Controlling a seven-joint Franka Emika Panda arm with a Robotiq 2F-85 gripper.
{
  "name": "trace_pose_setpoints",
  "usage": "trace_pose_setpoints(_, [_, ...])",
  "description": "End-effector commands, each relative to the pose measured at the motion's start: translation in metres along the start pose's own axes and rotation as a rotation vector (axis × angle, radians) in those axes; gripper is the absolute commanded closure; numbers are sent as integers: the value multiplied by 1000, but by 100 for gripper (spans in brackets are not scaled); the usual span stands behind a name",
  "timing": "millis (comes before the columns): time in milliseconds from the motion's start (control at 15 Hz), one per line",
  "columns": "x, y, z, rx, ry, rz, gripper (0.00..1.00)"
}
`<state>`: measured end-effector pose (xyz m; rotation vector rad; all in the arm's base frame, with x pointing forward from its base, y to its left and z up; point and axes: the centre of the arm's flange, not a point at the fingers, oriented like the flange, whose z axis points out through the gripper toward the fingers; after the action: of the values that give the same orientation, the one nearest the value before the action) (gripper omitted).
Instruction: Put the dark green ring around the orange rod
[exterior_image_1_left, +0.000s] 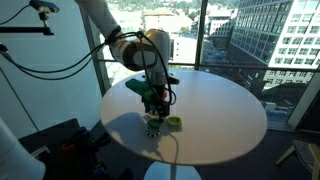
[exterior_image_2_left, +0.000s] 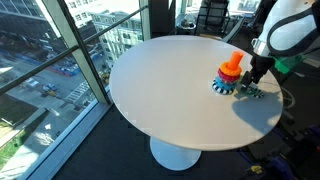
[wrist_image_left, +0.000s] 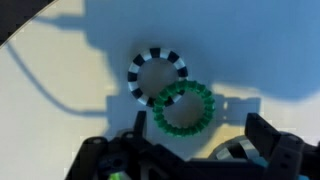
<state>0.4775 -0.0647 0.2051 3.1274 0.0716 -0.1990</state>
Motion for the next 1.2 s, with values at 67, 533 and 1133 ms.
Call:
trace_pose_setpoints(67, [11,8,11,-10,-3,-31,0])
trace_pose_setpoints(533, [15,7,17,-26,-19,-56,6])
trace_pose_setpoints(1133, [14,9,20,-23,-23,-56,10])
